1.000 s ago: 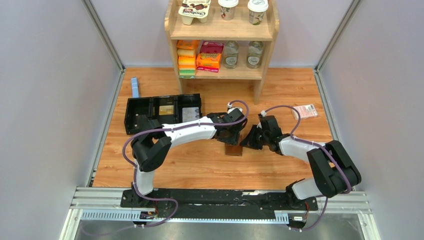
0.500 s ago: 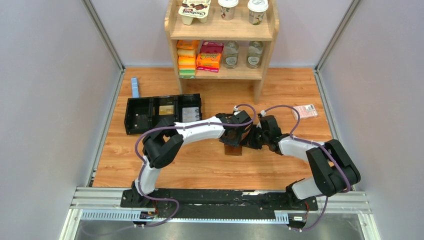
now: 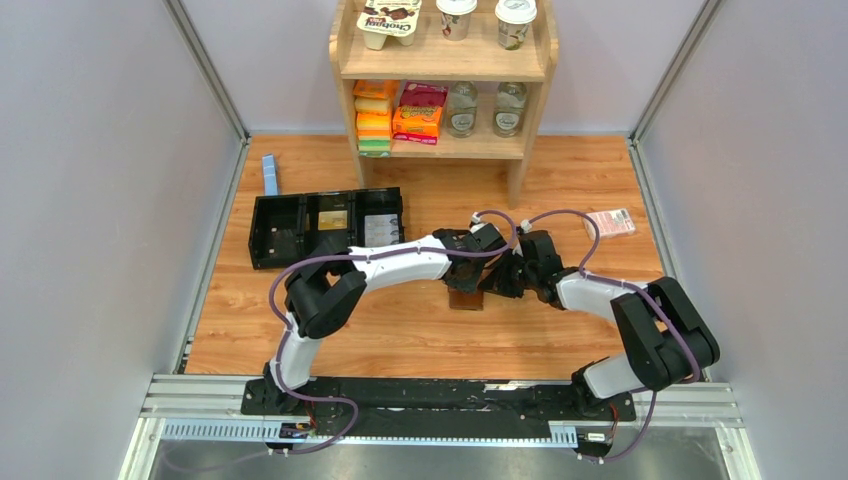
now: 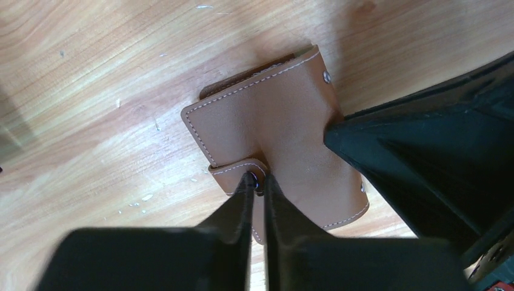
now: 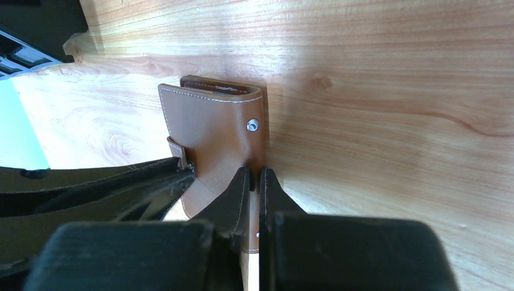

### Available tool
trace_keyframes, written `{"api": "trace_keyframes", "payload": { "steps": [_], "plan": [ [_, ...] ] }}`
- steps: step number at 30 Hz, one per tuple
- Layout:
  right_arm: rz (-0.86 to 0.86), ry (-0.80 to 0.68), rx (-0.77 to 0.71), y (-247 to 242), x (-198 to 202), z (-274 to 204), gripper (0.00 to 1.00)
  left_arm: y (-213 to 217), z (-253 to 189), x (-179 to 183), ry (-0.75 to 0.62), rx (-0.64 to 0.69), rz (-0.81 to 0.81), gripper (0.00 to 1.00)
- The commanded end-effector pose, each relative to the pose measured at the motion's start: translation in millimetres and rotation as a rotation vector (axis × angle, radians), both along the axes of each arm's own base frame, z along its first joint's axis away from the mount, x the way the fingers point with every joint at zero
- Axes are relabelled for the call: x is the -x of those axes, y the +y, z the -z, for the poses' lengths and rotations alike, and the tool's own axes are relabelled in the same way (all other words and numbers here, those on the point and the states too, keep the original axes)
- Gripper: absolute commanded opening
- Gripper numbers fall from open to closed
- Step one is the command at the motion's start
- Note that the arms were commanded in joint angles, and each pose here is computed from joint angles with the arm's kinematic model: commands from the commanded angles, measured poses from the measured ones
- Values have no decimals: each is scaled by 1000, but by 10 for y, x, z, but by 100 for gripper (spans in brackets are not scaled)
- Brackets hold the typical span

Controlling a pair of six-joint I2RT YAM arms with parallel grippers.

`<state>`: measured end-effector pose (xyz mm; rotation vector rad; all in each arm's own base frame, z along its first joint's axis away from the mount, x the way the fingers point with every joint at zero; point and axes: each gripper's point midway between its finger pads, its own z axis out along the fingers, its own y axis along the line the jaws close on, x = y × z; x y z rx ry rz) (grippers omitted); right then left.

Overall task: Take the credit cards out of the card holder
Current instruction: Open the card holder at the center of the board.

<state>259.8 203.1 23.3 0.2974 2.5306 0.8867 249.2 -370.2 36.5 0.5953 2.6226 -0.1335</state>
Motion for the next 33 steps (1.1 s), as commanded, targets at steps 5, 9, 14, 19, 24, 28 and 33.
{"api": "trace_keyframes", "payload": {
  "steps": [5,9,14,19,24,28,33],
  "plan": [
    [-1,56,89,-118,107,243,0,82,-328,-176,-110,94,-34,0],
    [-14,52,105,-128,93,246,0,298,-343,-178,-88,187,-113,0],
    [-28,24,141,-165,49,153,2,495,-403,-186,-83,341,-199,0],
    [-51,-29,206,-184,-48,-66,28,613,-278,-34,-52,415,-250,0],
    [-95,-116,335,-147,-62,-377,69,634,-153,87,-17,485,-293,0],
    [-84,-161,401,-152,-106,-559,78,699,-300,106,-54,537,-310,0],
    [-20,-189,407,-249,-116,-683,82,701,-964,-7,-176,578,-233,0]
  ]
}}
